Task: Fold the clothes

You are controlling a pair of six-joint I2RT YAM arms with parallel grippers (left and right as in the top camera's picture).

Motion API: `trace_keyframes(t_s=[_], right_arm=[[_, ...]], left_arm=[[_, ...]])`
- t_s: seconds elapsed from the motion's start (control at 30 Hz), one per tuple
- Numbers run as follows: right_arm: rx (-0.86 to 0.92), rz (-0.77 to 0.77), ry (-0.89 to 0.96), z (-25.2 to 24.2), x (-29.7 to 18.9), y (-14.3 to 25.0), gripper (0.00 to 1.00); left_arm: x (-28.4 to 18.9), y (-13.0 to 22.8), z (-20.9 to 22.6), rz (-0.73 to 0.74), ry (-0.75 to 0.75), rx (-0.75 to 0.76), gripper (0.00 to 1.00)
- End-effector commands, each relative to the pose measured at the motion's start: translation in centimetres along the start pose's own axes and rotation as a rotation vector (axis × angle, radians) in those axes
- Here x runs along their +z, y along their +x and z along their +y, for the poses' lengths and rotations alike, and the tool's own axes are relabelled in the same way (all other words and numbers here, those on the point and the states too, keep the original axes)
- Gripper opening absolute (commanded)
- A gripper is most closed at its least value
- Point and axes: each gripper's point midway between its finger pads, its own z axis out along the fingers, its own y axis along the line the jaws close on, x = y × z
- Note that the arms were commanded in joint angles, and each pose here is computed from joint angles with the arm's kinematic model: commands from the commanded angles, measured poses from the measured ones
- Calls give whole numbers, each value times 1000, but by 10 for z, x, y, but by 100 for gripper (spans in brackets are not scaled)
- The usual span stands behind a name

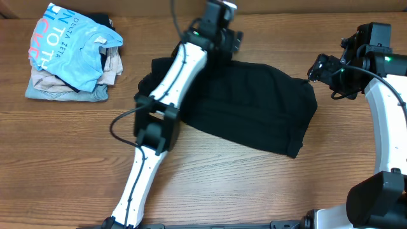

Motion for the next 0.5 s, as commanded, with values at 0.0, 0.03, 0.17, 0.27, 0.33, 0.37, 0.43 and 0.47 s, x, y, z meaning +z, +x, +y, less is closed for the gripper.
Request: trace_keyframes(t_s=[0.0,0.03,0.17,0.27,0.33,0.37,0.43,0.47], right_arm=[[-4,-10,-9,3,-3,-3,87],[-4,-8,-9,3,-3,-3,87],[-4,-4,-7,3,-3,-2,87],[-4,-5,-7,3,-3,-2,87],[-4,-6,-8,3,-3,-2,87],[-4,-7,-8,3,-3,-3,87],[-4,-8,-8,3,-3,-3,87],[-4,-8,-8,3,-3,-3,87]], left_arm=[[24,29,-24,53,-42,31,100],[28,35,-25,64,-54,38,100],[38,49,-20,89,-82,37,98],[42,53,-9,96,-112,31,93],[42,53,-3,97,-130,28,89],[41,53,1,94,-144,26,88],[41,51,6,85,-173,20,86],[41,50,9,83,-184,18,86]])
